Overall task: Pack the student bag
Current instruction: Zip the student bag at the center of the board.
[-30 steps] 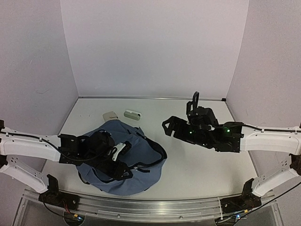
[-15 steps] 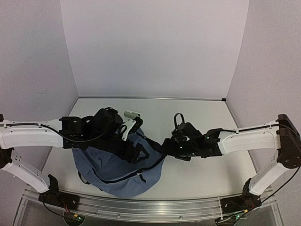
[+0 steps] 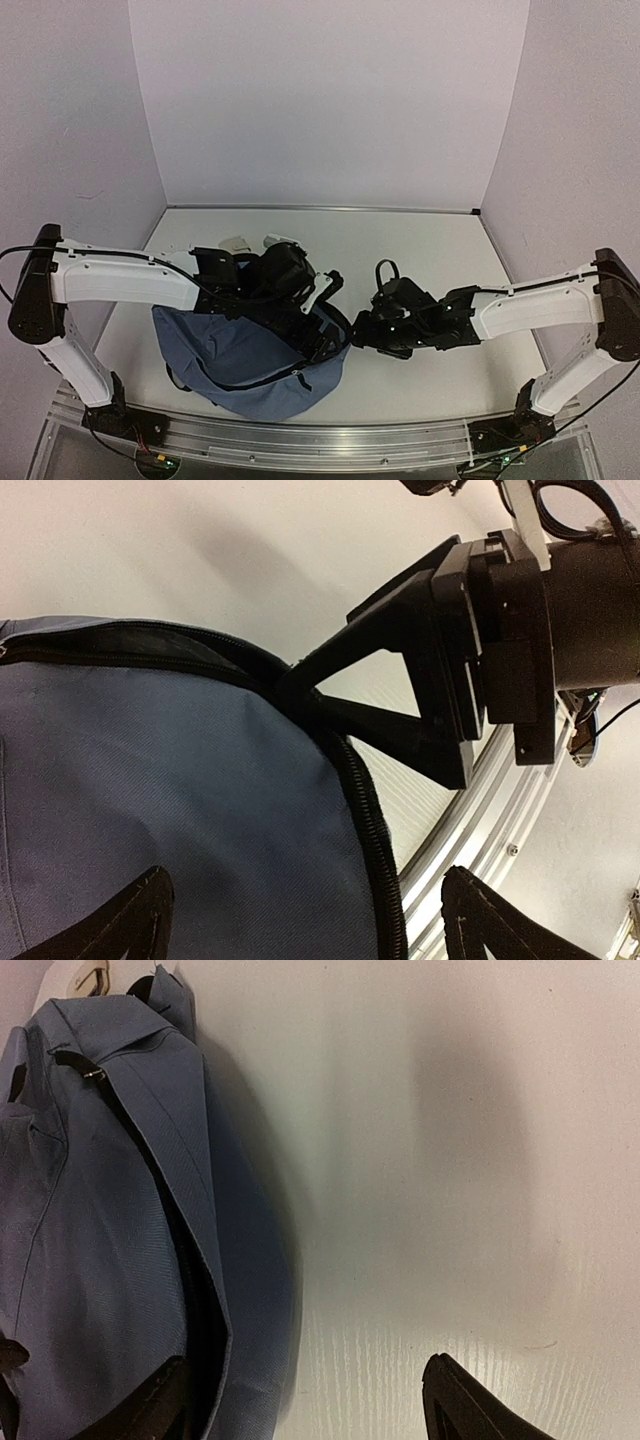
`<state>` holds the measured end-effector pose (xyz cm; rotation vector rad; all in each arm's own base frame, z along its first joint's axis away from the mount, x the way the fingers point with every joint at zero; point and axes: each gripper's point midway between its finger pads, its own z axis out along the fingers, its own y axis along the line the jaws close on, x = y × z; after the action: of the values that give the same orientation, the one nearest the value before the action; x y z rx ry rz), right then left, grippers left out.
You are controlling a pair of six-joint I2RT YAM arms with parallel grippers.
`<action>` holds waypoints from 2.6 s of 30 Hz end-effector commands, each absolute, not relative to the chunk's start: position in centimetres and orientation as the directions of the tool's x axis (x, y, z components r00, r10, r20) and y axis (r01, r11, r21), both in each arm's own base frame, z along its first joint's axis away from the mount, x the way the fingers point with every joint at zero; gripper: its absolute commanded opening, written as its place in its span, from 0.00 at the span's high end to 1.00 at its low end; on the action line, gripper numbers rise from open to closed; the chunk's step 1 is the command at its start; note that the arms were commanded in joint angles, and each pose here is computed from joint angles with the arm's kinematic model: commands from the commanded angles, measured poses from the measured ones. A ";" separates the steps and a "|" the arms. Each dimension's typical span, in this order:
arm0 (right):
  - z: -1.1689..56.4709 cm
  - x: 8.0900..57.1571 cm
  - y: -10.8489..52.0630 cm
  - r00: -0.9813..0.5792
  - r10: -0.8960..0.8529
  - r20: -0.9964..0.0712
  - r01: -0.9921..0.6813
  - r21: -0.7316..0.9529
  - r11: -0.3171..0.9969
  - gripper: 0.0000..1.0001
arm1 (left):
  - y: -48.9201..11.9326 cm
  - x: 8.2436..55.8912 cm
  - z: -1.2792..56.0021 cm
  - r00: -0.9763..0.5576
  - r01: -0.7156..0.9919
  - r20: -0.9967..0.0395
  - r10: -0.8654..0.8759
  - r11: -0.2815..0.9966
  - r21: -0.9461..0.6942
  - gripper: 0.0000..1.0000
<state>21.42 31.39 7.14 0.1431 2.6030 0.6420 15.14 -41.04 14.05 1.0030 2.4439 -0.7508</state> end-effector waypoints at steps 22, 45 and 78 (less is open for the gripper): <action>8.4 18.0 32.6 -0.907 0.215 -0.363 -0.010 0.528 0.849 0.23 | -40.1 16.3 14.1 -0.671 0.677 -0.548 0.500 0.715 -0.176 0.71; 9.0 15.2 30.6 -0.918 0.230 -0.323 0.038 0.508 0.861 0.25 | -40.8 14.6 13.3 -0.713 0.667 -0.524 0.466 0.682 -0.301 0.89; 13.6 6.7 43.7 -0.755 -0.190 -0.627 -0.540 0.431 0.722 0.36 | -29.8 15.4 17.9 -0.824 0.420 -0.545 0.155 0.812 -0.404 0.00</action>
<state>6.22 41.23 12.17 -0.5451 2.4372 0.8053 15.43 -30.10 17.12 0.4520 2.5045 -0.6827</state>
